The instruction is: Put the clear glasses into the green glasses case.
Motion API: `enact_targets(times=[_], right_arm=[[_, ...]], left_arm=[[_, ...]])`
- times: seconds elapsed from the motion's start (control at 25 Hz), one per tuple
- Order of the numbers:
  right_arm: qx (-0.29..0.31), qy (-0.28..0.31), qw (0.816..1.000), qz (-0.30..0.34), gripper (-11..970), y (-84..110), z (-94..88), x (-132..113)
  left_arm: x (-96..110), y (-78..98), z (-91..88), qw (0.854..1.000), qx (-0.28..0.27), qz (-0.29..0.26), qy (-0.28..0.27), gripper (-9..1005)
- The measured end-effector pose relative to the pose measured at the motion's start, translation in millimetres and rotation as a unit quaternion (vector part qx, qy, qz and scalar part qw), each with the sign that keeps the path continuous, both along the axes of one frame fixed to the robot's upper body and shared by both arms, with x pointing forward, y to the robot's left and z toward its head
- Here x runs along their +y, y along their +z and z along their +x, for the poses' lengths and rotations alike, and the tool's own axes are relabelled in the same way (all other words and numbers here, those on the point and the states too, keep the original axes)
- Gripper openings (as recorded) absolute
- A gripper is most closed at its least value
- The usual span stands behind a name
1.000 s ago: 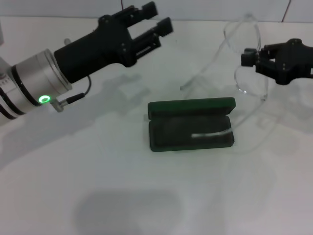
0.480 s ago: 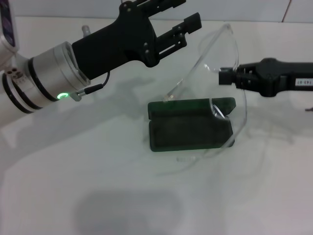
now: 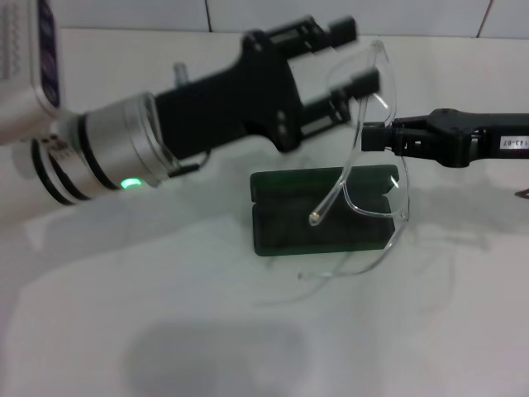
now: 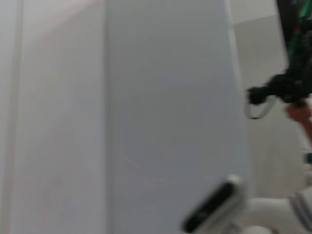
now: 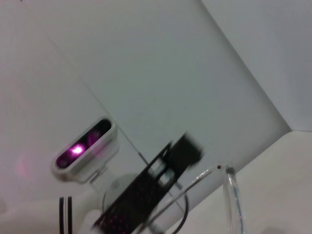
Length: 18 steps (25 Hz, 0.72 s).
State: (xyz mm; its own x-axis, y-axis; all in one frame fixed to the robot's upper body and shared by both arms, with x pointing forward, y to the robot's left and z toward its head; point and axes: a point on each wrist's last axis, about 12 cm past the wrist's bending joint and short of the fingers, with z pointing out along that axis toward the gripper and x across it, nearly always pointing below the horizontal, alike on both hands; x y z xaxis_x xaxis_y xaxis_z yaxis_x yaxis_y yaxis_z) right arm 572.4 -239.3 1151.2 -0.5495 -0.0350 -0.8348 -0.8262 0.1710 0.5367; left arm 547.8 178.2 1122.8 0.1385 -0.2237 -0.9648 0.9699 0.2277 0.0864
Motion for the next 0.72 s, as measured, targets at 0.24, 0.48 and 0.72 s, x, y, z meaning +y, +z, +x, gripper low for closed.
enact_targets(times=[0.24,0.48,0.72], right_arm=[[0.008,0.010,1.000,0.006,112,8.0,6.2,9],[0.016,0.025,0.999,0.013,112,14.3,9.0,19],[0.022,0.039,0.999,0.022,100,17.2,7.3,22]], left_arm=[[-14,-3.2,-9.9,0.999,-0.007,0.015,-0.046,561],[-13,-8.0,-9.8,0.999,-0.007,0.022,-0.030,560],[-7,-10.6,-10.8,1.000,-0.009,0.016,-0.008,560]])
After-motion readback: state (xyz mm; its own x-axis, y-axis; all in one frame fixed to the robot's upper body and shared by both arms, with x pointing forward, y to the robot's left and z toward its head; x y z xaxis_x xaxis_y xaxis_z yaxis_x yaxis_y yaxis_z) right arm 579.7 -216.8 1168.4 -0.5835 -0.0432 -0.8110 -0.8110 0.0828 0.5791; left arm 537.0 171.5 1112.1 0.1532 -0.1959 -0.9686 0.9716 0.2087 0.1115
